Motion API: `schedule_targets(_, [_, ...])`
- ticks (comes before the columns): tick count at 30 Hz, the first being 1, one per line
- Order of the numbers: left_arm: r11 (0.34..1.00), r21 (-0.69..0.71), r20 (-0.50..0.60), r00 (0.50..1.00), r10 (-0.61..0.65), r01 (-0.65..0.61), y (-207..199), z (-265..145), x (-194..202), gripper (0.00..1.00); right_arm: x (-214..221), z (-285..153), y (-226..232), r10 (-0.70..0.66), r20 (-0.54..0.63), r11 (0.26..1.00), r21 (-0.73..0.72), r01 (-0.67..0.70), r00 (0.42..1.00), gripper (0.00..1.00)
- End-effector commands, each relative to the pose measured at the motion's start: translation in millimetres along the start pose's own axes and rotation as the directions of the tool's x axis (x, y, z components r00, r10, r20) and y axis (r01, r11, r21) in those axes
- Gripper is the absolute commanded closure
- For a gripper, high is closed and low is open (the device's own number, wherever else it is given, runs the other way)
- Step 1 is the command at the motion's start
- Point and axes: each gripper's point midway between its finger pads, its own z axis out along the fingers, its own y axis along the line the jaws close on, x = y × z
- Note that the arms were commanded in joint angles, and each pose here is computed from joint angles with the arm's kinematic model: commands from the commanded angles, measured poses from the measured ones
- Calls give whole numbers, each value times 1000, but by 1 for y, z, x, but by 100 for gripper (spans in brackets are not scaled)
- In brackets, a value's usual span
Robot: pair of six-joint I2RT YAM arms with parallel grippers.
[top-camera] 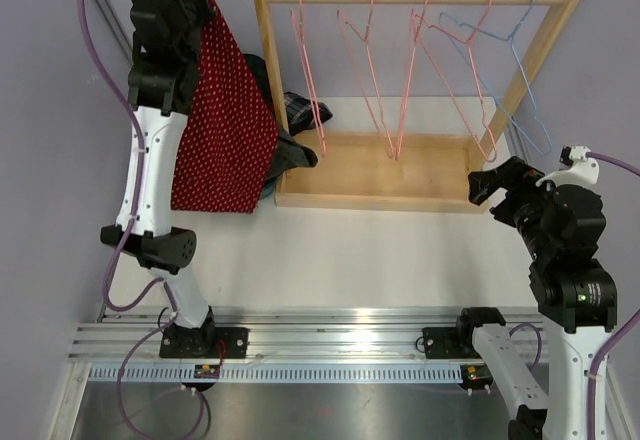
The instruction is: Remove the skirt from the hanger
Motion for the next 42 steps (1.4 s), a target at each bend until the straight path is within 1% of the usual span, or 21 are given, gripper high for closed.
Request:
schedule_targets(1, [1000,-13,383,924,-15,22,6,7,-96,100,-4,-1,11,-10,15,998,-54,10,1000,1])
schedule_targets(2, [995,-98,398,917,11,31,21,10,-94,100,-3,-1,11,-11,12,998,-58,11,1000,1])
schedule_targets(3, [991,-121,457,890,1,61,26,14,-100,100,-2,-1,12,-17,6,998,-63,18,1000,0])
schedule_targets(5, [987,-150,456,890,16,59,32,31,-86,100,0,-2,15,-26,-6,997,-73,26,1000,1])
schedule_targets(9, [979,-201,379,924,53,27,31,79,-13,100,1,-1,17,-30,-9,996,-83,29,1000,1])
schedule_targets(13, [985,-174,178,984,14,18,30,131,107,100,1,2,18,-27,-11,996,-86,26,1000,1])
schedule_targets(16, [994,-109,56,998,-16,22,23,149,176,97,1,-1,23,-24,-10,993,-114,22,1000,1])
schedule_targets(18, [997,-68,-42,998,-36,33,17,156,231,83,0,-3,24,-20,-5,993,-119,19,1000,1])
schedule_targets(20, [998,-53,-94,995,-36,31,16,157,264,64,-1,-5,25,-20,-1,992,-124,20,1000,1])
schedule_targets(23, [996,-74,-188,980,-57,44,26,154,300,24,-3,-10,26,-18,5,991,-129,18,1000,1])
schedule_targets(24, [996,-83,-232,971,-60,41,29,151,312,1,-5,-13,26,-17,14,992,-129,18,1000,1])
schedule_targets(29, [989,-129,-188,977,-102,78,36,136,256,1,-6,-20,30,7,12,989,-149,-5,1000,1])
schedule_targets(30, [987,-125,-128,985,-117,101,36,127,217,1,-7,-22,31,11,16,988,-153,-8,1000,0])
schedule_targets(33, [985,-114,-58,989,-137,130,35,107,167,1,-9,-27,33,20,20,986,-165,-17,1000,1])
schedule_targets(34, [984,-101,-2,989,-149,148,34,91,129,1,-9,-29,34,21,23,986,-169,-16,1000,1])
schedule_targets(36, [985,-79,8,988,-155,156,33,71,106,1,-10,-28,33,10,24,986,-164,-6,1000,1])
schedule_targets(37, [983,-51,55,983,-174,177,33,47,69,1,-8,-27,32,2,18,987,-162,1,1000,1])
schedule_targets(39, [982,-49,-14,983,-182,181,34,21,82,1,-5,-23,34,-18,-6,986,-166,17,1000,1])
schedule_targets(40, [981,-22,-23,981,-194,193,30,2,75,1,-4,-22,33,-22,-18,986,-163,19,1000,1])
schedule_targets(41, [974,-3,4,974,-228,228,32,-34,47,1,-3,-22,34,-16,-27,986,-164,11,1000,1])
schedule_targets(42, [974,2,-72,972,-225,226,31,-53,81,1,-1,-22,35,-20,-36,986,-167,13,999,1])
